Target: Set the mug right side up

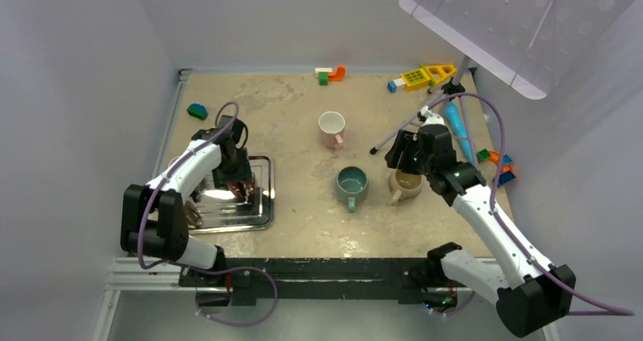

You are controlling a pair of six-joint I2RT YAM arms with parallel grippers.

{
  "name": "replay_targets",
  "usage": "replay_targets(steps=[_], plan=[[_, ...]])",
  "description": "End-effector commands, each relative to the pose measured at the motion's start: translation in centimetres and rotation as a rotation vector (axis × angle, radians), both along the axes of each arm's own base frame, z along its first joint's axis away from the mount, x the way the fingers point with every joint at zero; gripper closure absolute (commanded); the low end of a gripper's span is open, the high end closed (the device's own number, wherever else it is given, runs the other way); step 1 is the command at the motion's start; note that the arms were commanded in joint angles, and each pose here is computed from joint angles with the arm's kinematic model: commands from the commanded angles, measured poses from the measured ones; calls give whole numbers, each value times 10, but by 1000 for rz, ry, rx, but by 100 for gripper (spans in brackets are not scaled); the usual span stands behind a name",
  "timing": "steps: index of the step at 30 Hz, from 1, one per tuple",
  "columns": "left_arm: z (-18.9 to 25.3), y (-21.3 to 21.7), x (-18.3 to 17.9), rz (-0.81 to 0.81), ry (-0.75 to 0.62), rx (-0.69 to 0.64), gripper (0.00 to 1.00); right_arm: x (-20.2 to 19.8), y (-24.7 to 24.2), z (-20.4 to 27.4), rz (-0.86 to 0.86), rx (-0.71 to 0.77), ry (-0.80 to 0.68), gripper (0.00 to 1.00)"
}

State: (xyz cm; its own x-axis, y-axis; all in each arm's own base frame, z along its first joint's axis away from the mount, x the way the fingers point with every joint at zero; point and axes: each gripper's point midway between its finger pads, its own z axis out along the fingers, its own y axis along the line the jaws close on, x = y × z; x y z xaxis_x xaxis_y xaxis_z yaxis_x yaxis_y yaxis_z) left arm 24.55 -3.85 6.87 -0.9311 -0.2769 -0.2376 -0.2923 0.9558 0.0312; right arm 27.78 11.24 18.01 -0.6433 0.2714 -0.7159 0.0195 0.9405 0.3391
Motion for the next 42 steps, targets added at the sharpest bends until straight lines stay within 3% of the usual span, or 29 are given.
replay_targets(steps=[1, 7, 10, 16, 25, 32, 38, 42], plan=[[-11, 6, 11, 28, -40, 43, 45, 10, 5, 22, 20, 13, -56, 40], [-10, 10, 21, 28, -53, 70, 75, 12, 8, 21, 30, 11, -49, 40], [-6, 13, 20, 18, -66, 81, 99, 13, 8, 22, 33, 8, -50, 40], [15, 1, 14, -52, -124, 1, 100, 12, 7, 29, 38, 3, -67, 40], [100, -68, 8, -214, -269, -398, 100, 7, 25, 89, 133, 100, -196, 35], [220, -130, 10, -378, -468, -790, 100, -20, 101, 199, 375, 459, -476, 16], [306, -154, -8, -507, -604, -967, 100, -52, 162, 282, 624, 846, -666, 12], [324, -162, -24, -528, -609, -1043, 100, -55, 184, 305, 702, 898, -720, 11]])
